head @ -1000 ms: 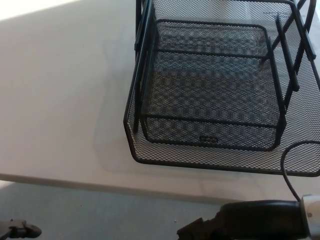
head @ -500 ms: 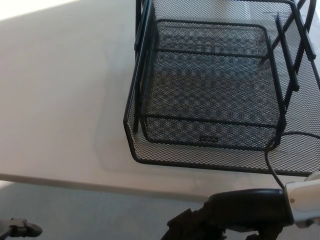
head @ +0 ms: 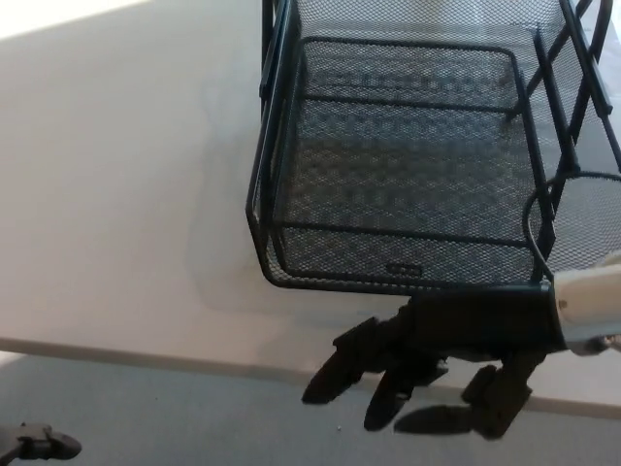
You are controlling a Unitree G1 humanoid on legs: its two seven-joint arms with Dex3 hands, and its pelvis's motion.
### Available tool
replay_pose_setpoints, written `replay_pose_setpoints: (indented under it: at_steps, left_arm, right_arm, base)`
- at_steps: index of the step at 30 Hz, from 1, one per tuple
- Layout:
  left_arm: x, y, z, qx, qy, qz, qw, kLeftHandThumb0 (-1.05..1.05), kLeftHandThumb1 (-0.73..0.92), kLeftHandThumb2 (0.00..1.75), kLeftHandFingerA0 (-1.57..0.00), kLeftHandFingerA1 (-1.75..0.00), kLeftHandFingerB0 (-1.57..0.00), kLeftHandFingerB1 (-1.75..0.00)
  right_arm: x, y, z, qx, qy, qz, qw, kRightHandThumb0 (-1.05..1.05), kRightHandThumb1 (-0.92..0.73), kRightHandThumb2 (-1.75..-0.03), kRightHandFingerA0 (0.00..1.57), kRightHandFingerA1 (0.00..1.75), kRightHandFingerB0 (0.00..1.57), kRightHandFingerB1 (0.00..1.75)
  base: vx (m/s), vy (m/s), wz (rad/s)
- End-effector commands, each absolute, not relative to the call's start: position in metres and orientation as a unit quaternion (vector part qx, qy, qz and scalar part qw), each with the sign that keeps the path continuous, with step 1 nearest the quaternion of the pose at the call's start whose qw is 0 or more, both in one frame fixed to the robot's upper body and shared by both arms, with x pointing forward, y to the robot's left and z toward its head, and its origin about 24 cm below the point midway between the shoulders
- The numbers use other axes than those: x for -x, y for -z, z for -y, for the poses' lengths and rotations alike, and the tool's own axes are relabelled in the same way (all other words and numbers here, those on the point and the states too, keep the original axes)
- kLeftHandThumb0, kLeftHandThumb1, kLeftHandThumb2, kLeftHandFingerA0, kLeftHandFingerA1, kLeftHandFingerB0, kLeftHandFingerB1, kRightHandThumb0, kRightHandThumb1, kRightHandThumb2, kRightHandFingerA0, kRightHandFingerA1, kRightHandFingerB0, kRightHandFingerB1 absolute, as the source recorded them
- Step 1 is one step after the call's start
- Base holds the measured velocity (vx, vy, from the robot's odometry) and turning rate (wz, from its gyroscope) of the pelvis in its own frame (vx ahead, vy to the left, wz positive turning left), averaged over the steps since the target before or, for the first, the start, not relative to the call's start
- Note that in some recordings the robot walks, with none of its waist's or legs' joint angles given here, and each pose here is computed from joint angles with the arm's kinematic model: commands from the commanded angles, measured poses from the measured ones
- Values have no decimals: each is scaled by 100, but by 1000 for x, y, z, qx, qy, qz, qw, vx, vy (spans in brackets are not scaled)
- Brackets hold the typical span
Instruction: A balck drawer is kept on the middle of the table and the robot uses its right hand to push it back away from the robot
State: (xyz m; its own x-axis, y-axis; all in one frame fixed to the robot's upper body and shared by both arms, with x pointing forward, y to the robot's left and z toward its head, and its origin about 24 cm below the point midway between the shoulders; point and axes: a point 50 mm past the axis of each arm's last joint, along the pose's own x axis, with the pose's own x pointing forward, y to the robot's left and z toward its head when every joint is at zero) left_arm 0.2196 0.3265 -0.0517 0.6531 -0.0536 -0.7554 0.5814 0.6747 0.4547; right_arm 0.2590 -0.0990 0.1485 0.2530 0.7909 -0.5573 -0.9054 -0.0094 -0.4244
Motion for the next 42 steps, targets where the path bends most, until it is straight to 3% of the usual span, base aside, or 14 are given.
replay_pose_setpoints:
  at_steps: [1,2,6,7,9,10,11,12,14,15,16,17,18,42]
  left_arm:
    - [-219,51,-327,-360,196,-368,835,-63,71,62,-35,-34,-32,-31]
    - [-219,51,-327,-359,195,-367,836,-67,60,93,-30,-48,-22,-43]
    - [-219,51,-327,-358,193,-371,835,-67,59,93,-30,-48,-22,-43]
    - [-219,51,-327,-360,194,-370,834,-63,70,62,-35,-33,-32,-31]
    - [-218,52,-327,-361,197,-368,834,-64,70,62,-34,-33,-32,-31]
    - [-217,52,-327,-361,197,-368,834,-68,59,93,-30,-48,-23,-43]
    - [-217,52,-327,-360,197,-367,835,-68,59,93,-30,-48,-23,-43]
    - [-216,52,-328,-359,198,-368,835,-63,70,61,-35,-34,-32,-31]
    - [-216,52,-328,-358,197,-367,835,-62,70,61,-35,-34,-32,-32]
    - [-216,52,-327,-358,195,-367,836,-67,58,92,-31,-49,-22,-43]
    - [-216,52,-327,-358,195,-367,836,-67,58,92,-31,-49,-22,-43]
    - [-216,53,-328,-361,193,-369,834,-67,59,92,-31,-48,-24,-44]
    - [-215,53,-327,-362,192,-369,834,-67,59,92,-32,-49,-24,-44]
    - [-216,54,-326,-361,196,-369,834,-67,59,92,-32,-49,-23,-43]
  right_arm:
    - [-281,-142,102,391,-582,-119,703,-63,-82,-64,37,39,30,33]
    - [-288,-139,101,398,-575,-125,704,-64,-66,-101,35,54,18,45]
    - [-299,-133,100,402,-564,-133,709,-63,-65,-100,34,55,19,45]
    - [-301,-132,100,403,-562,-135,710,-63,-64,-100,34,55,18,45]
    - [-308,-127,100,401,-556,-143,714,-62,-64,-100,36,56,18,45]
    - [-311,-124,100,402,-552,-147,716,-59,-62,-101,37,57,17,46]
    - [-314,-122,100,404,-549,-148,716,-59,-62,-101,37,57,17,46]
    - [-318,-120,101,406,-547,-150,716,-66,-77,-66,40,41,29,34]
    - [-321,-118,101,410,-544,-152,716,-66,-77,-65,41,40,30,34]
    - [-325,-118,101,415,-540,-154,716,-66,-77,-65,42,40,30,34]
    - [-327,-117,101,416,-538,-156,716,-66,-77,-65,42,40,30,34]
    - [-331,-120,102,420,-533,-157,718,-58,-62,-101,38,56,18,45]
    - [-334,-121,103,421,-529,-157,720,-67,-76,-67,41,39,30,34]
    - [-352,-152,114,419,-505,-136,742,-63,-79,-64,45,39,32,34]
  base:
    - [0,0,0]
    - [0,0,0]
    - [0,0,0]
    - [0,0,0]
    - [0,0,0]
    - [0,0,0]
    - [0,0,0]
    - [0,0,0]
    - [0,0,0]
    - [0,0,0]
    - [0,0,0]
    - [0,0,0]
    - [0,0,0]
    - [0,0,0]
